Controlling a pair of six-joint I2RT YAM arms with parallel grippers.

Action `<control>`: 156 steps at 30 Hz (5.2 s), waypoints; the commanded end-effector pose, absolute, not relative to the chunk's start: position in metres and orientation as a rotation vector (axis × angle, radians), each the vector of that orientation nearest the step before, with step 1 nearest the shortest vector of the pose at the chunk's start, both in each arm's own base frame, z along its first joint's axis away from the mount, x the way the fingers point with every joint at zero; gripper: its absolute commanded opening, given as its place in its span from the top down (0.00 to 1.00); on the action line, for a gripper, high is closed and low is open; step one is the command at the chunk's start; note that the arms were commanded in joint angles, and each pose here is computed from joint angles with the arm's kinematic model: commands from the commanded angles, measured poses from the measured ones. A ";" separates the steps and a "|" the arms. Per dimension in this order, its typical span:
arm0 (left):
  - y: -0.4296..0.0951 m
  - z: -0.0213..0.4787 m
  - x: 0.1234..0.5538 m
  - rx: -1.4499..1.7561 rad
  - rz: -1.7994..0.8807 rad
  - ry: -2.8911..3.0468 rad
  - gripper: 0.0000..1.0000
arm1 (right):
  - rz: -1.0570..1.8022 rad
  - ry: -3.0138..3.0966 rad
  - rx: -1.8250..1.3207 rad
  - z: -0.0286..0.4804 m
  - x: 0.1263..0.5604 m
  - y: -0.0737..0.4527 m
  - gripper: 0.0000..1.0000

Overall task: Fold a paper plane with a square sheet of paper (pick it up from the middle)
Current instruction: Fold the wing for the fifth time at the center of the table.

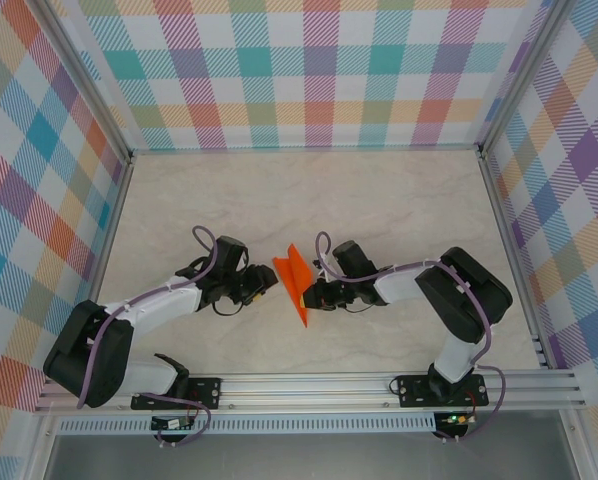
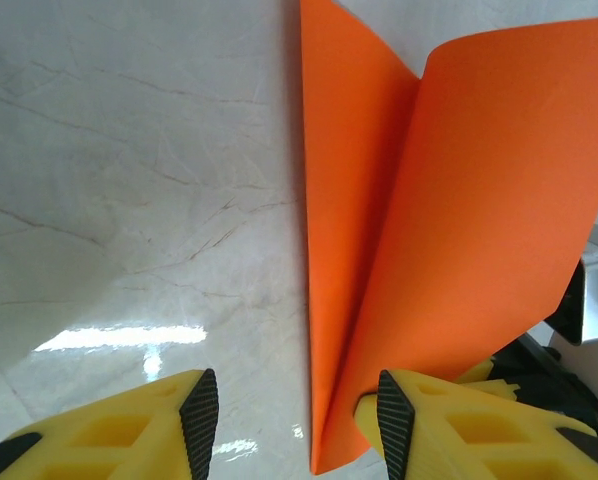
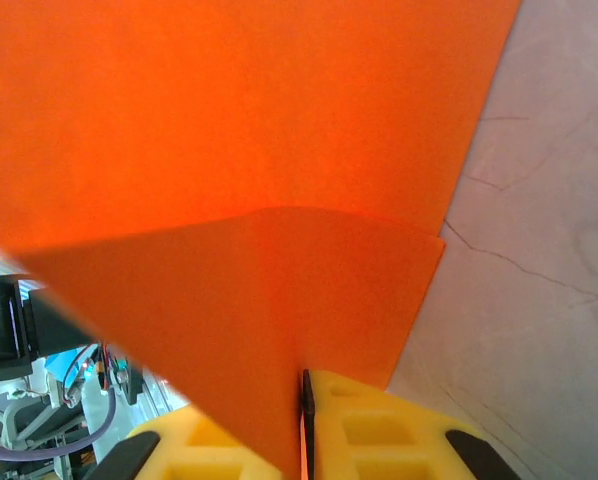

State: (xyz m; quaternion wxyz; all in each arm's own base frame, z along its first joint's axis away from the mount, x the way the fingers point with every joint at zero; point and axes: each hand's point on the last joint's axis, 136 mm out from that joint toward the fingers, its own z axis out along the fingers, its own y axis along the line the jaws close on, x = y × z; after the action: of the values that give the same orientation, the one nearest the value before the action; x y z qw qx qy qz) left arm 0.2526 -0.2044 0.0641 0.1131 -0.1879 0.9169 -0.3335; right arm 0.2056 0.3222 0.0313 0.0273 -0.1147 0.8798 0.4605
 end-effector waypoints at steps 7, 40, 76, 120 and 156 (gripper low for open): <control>-0.207 0.078 0.262 -0.586 -1.053 2.607 0.49 | 1.156 2.781 -0.498 0.036 0.210 0.325 0.89; -0.182 0.097 0.294 -0.979 -1.034 2.412 0.24 | 0.405 2.675 -0.843 0.024 0.197 0.335 0.89; -0.194 0.051 0.290 -1.061 -0.963 2.658 0.92 | 0.504 2.586 -0.805 0.046 0.195 0.341 0.74; -0.143 0.072 0.255 -0.913 -0.674 2.653 0.37 | 1.180 2.753 -0.545 0.030 0.191 0.348 0.94; -0.156 0.069 0.250 -0.831 -0.848 2.608 0.43 | 1.569 2.748 -0.244 0.027 0.202 0.335 0.94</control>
State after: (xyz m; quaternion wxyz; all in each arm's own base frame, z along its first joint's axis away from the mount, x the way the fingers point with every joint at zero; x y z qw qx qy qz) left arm 0.2452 -0.1535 0.0633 0.1254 -0.2959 0.9076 -0.2701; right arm 0.2022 0.3320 0.0243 -0.0080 -0.0797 0.8767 0.4744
